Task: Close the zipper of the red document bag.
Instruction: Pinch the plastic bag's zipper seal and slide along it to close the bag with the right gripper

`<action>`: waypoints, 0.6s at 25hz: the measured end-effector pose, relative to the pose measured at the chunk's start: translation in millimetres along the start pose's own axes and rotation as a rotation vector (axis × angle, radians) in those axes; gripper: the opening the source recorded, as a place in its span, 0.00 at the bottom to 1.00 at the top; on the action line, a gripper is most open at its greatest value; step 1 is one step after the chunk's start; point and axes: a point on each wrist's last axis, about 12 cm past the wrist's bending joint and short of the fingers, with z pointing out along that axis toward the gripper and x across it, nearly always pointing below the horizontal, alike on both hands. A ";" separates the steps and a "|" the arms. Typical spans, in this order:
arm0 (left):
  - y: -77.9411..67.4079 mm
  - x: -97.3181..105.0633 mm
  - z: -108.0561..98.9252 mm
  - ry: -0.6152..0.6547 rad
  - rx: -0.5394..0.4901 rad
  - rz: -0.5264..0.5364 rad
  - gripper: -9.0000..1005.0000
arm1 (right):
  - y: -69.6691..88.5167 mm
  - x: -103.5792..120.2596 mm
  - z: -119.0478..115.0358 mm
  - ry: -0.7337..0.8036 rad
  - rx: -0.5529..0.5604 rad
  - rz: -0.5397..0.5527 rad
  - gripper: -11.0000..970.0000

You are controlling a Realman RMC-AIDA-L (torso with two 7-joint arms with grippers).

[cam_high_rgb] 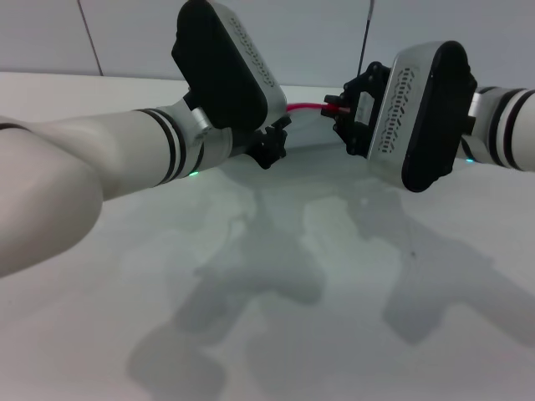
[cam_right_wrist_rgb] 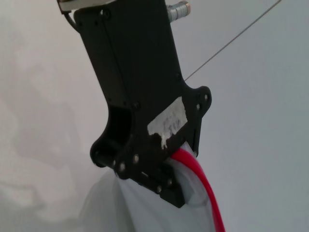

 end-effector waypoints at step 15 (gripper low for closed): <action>0.1 -0.2 -0.6 -0.003 -0.002 -0.001 0.06 | 0.9 6.1 0.4 0.020 0.004 -0.002 0.09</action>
